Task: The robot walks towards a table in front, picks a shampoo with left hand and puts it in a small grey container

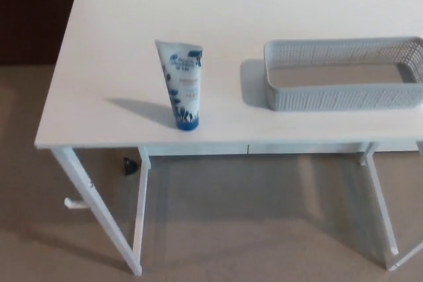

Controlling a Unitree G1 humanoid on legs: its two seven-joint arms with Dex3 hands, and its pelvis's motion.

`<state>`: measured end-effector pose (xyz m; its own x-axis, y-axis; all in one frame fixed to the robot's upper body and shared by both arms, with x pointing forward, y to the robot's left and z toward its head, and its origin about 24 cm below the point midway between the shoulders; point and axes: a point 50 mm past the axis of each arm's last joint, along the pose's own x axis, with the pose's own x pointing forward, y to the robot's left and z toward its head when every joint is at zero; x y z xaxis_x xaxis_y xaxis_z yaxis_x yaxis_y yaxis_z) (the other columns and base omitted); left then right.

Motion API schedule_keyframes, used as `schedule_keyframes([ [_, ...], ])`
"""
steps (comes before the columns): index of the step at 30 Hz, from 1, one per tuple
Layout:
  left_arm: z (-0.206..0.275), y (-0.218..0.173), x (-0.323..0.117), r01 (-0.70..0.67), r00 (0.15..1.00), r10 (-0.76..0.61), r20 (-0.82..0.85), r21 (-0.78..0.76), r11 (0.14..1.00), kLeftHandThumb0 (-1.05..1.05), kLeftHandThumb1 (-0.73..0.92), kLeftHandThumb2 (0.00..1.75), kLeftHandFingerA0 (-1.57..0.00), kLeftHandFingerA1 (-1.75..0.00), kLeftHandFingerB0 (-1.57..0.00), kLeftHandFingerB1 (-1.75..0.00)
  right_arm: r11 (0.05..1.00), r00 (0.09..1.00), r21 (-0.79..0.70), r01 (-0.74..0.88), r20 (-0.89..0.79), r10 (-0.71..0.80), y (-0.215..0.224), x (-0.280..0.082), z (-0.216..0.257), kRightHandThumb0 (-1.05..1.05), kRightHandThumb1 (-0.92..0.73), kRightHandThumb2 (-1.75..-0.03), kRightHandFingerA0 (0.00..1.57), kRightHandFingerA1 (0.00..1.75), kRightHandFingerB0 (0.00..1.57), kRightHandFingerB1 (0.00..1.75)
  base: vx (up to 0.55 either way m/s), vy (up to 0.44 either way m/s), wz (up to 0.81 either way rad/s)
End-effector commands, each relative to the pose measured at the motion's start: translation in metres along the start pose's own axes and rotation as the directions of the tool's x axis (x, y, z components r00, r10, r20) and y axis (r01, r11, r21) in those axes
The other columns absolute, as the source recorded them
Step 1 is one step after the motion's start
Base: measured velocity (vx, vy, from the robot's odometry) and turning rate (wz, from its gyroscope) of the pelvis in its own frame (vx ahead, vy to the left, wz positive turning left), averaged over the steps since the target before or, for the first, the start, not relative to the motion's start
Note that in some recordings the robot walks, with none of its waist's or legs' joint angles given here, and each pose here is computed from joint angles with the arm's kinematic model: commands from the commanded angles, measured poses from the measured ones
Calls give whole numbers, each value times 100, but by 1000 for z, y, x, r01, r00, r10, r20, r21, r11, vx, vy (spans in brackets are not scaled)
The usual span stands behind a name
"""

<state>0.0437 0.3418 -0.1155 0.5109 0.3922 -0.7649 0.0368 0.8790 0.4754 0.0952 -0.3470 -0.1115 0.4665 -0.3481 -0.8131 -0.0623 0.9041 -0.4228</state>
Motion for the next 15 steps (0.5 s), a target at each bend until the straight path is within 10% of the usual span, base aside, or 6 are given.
schedule_keyframes([
  [1, -4, 8, -2, -21, 1000, 21, -12, 6, 1000, -31, 48, 65, -57, -48, -43, -43, 1000, 1000, -1, -9, -22, 9, 1, -1, -5, -25, -61, -58, 78, 54, 54, 43, 160, 34, -11],
  [15, 0, 11, 0, -16, 1000, 16, -3, -2, 1000, -31, 46, 65, -59, -49, -42, -43, 999, 1000, -29, -19, -4, 19, 1, 0, 1, -26, -64, -59, 75, 52, 53, 42, 165, 149, -5],
])
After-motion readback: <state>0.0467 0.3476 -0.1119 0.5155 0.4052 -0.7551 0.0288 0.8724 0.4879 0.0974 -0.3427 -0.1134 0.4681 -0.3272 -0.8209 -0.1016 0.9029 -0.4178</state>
